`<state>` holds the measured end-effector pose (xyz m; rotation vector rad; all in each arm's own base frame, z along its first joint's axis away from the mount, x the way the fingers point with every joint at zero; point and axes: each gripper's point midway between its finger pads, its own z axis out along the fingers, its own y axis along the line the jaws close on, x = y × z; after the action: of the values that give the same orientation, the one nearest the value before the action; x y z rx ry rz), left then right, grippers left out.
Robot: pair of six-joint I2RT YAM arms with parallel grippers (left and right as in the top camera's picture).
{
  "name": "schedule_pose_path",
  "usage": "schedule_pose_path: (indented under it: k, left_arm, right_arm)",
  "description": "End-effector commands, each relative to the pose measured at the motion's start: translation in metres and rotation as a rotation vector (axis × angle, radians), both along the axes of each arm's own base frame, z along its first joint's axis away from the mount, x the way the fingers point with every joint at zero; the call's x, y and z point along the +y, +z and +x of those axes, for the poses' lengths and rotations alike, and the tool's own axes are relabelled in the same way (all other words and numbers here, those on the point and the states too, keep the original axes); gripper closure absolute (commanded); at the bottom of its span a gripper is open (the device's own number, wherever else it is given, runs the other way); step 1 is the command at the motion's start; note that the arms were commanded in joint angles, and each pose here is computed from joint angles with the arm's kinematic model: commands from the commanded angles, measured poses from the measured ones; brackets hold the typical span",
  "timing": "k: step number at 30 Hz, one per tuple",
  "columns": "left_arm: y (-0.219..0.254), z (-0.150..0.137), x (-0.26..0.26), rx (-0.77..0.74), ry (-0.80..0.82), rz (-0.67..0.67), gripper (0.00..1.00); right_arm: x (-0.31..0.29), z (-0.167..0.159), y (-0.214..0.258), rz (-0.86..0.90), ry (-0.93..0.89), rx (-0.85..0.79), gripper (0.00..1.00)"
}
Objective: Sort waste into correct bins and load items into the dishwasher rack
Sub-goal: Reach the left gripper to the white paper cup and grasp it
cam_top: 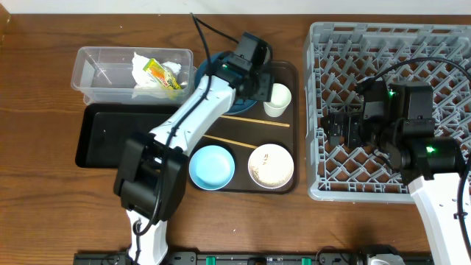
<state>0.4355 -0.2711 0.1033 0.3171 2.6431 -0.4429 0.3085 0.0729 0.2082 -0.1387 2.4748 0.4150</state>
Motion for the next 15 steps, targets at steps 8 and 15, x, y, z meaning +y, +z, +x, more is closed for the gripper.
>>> schedule_pose_path:
  k: [8, 15]
  left_arm:
    - [-0.043, -0.008, -0.009, 0.084, 0.031, 0.03, 0.51]
    - [-0.039, -0.003, -0.012, 0.071, 0.053, 0.007, 0.66]
  right_arm:
    - [0.009, -0.002, 0.008, 0.018, 0.023, -0.013, 0.01]
    - [0.009, -0.002, 0.008, 0.018, 0.023, -0.013, 0.01]
